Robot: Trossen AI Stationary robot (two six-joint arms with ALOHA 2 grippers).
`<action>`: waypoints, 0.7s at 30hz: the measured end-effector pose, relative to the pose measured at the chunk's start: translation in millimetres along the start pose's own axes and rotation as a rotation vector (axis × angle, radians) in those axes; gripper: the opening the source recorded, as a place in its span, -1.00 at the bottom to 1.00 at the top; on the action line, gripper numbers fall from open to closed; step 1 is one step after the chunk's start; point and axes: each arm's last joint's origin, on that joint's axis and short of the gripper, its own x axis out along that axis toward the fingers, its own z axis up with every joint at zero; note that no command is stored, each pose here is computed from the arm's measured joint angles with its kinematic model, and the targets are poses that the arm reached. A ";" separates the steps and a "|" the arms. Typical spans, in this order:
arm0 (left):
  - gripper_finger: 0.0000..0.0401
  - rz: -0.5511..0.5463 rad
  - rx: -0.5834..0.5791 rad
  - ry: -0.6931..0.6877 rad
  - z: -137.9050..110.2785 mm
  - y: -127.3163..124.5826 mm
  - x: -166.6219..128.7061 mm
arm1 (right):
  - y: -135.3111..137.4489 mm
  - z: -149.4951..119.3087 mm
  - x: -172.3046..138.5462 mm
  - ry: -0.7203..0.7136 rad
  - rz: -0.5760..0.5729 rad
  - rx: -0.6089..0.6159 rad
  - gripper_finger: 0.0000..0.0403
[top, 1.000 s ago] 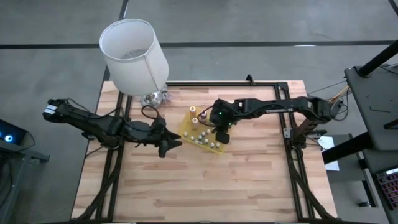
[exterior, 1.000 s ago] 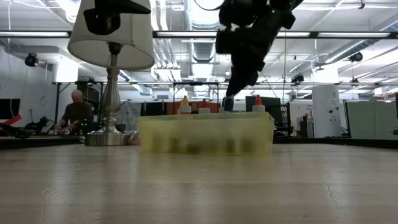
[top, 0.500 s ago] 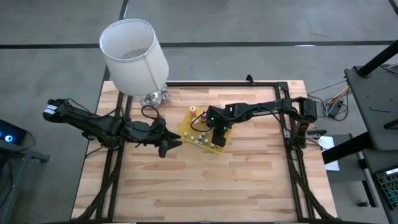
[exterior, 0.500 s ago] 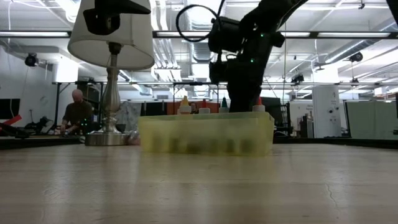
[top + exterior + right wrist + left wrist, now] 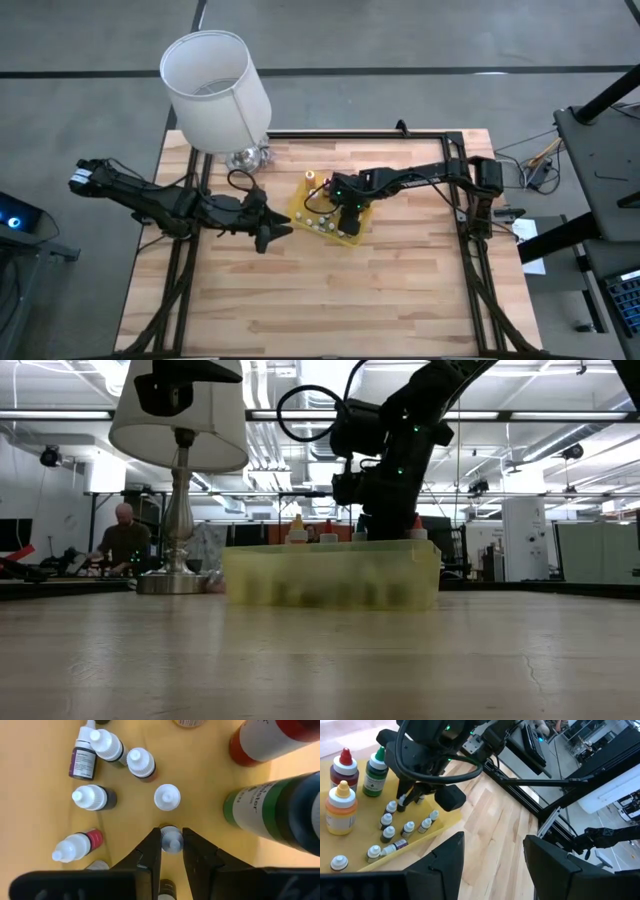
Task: Pick & Place food coloring
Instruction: Put the small purple food coloring bottle into the yellow bin
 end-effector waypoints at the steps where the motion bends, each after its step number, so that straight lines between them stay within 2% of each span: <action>1: -0.12 0.000 0.001 0.000 0.0 0.0 0.0 | 0.0 0.0 0.0 0.000 0.000 0.000 -0.70; 12: -0.12 0.000 0.001 0.000 0.0 0.0 0.0 | 0.0 -0.9 1.1 0.009 -0.001 0.010 -0.46; 21: -0.12 0.000 0.001 0.000 0.0 0.0 0.0 | 0.4 -0.1 -7.1 -0.008 0.002 0.084 -0.26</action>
